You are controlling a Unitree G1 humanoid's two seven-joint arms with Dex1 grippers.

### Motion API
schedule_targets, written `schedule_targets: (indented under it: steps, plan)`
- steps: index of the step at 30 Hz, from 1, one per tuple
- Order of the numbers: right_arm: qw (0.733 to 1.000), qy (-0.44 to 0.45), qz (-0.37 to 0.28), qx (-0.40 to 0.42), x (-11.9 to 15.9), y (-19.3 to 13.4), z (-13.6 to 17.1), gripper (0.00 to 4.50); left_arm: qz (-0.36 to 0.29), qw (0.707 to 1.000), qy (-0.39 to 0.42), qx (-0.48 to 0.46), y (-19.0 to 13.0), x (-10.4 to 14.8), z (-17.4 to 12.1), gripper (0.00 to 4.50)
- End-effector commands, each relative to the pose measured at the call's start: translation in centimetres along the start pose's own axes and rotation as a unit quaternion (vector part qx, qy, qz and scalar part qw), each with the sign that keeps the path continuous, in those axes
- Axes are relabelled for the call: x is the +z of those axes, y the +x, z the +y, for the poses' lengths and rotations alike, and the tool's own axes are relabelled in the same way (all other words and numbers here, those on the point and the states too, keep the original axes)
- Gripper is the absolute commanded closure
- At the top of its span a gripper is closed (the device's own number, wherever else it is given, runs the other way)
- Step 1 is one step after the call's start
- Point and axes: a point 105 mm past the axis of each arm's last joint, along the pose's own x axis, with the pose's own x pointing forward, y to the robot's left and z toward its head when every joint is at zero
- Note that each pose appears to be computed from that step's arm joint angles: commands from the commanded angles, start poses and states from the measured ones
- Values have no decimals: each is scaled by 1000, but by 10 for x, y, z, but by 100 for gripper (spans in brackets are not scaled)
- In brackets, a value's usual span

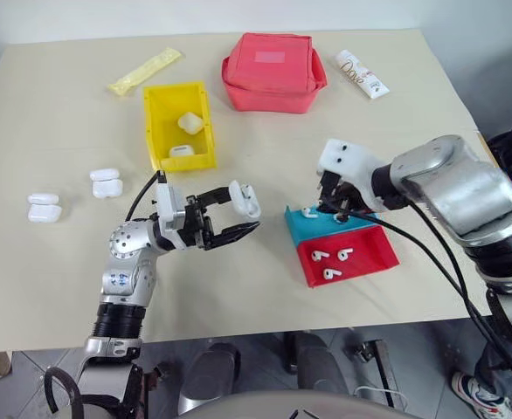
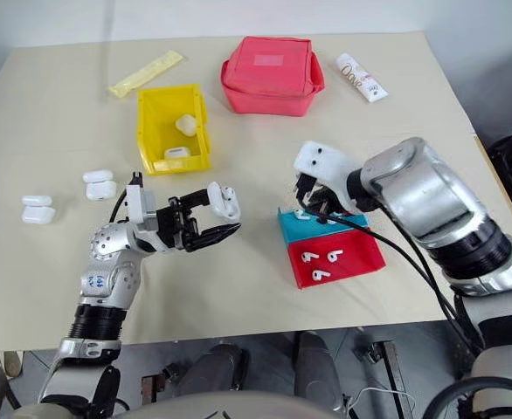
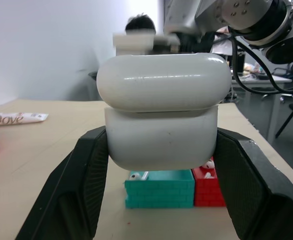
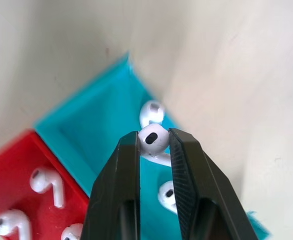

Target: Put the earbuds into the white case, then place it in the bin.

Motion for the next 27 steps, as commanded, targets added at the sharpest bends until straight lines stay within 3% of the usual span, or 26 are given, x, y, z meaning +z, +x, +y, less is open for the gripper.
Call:
schedule_targets:
  steps: [1, 4, 11, 18, 27]
  plan:
    - [991, -12, -132, -17, 29, -31, 5, 403, -17, 999, 8, -34, 9, 5, -2, 174]
    - [966, 26, -258, -21, 46, -51, 14, 403, -19, 998, 2, -61, 14, 3, -4, 174]
    - [913, 116, -381, 89, 57, -63, 59, 403, -28, 994, -2, -101, 28, 3, -4, 174]
    - [882, 186, -414, 128, 59, -55, 78, 403, -31, 990, 7, -138, 39, 6, 0, 174]
    - [874, 234, -405, 132, 54, -43, 84, 403, -42, 987, 11, -152, 45, 10, 4, 174]
